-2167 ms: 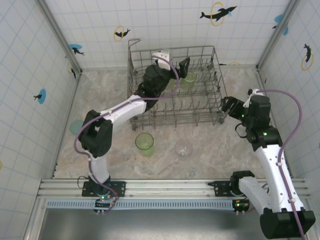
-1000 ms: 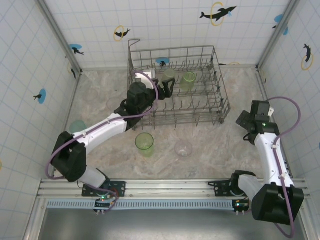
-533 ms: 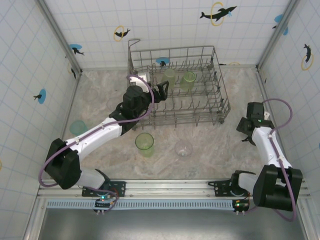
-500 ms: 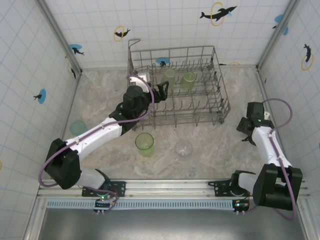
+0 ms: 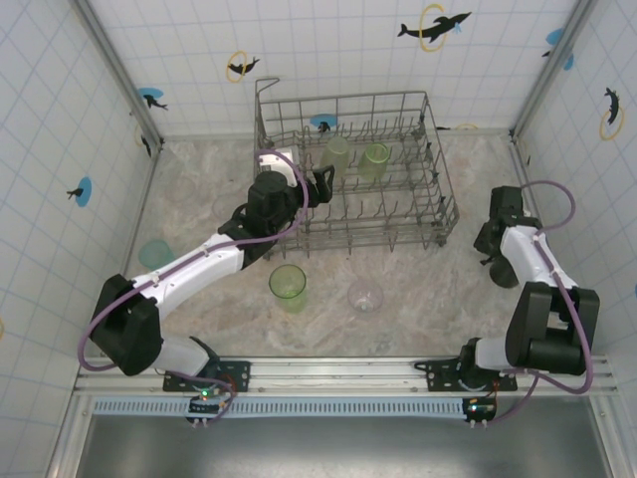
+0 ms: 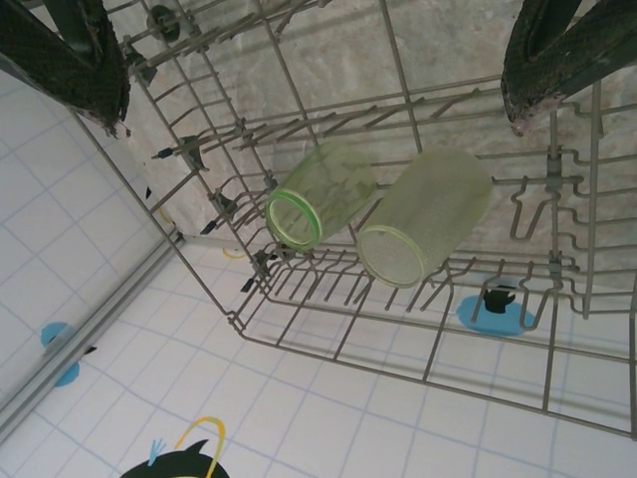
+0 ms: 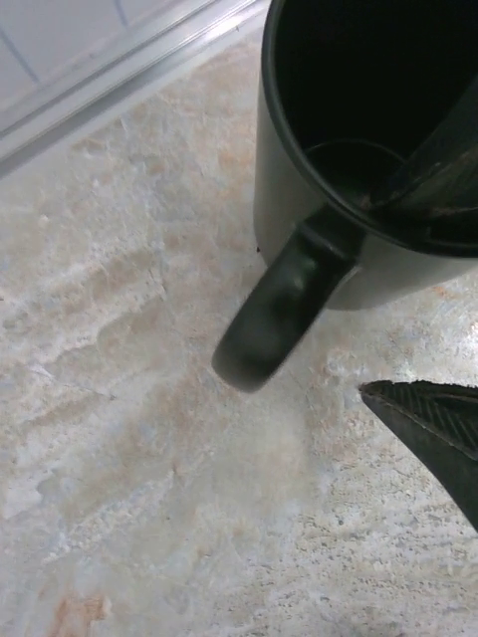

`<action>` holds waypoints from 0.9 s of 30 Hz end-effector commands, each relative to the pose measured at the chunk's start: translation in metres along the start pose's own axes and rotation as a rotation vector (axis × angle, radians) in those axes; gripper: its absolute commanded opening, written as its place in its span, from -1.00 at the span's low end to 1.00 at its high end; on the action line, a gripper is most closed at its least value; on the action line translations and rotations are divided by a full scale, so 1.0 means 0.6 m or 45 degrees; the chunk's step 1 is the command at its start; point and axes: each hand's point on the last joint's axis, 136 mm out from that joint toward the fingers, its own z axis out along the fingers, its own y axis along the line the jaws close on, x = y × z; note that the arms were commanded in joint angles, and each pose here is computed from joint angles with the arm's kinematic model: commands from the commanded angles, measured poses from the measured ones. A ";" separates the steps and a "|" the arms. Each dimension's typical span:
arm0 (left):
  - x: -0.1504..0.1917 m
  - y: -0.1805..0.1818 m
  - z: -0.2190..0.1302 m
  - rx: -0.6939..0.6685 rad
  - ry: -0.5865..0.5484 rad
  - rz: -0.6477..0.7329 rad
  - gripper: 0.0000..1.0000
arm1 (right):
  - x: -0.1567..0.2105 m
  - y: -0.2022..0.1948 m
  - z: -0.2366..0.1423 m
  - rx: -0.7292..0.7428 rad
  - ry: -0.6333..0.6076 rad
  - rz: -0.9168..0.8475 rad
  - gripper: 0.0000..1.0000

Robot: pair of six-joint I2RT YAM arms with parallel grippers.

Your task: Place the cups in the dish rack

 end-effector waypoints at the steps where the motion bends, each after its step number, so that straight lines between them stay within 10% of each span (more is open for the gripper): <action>1: -0.014 -0.005 0.001 -0.016 -0.023 0.026 0.95 | 0.009 0.013 0.003 -0.046 0.058 0.009 -0.18; 16: -0.010 -0.003 0.004 -0.031 -0.004 0.026 0.95 | 0.039 0.020 0.007 -0.127 0.076 0.010 -1.00; 27: -0.021 0.005 -0.003 -0.081 -0.015 0.015 0.95 | 0.007 0.047 -0.041 -0.297 -0.012 0.057 -1.00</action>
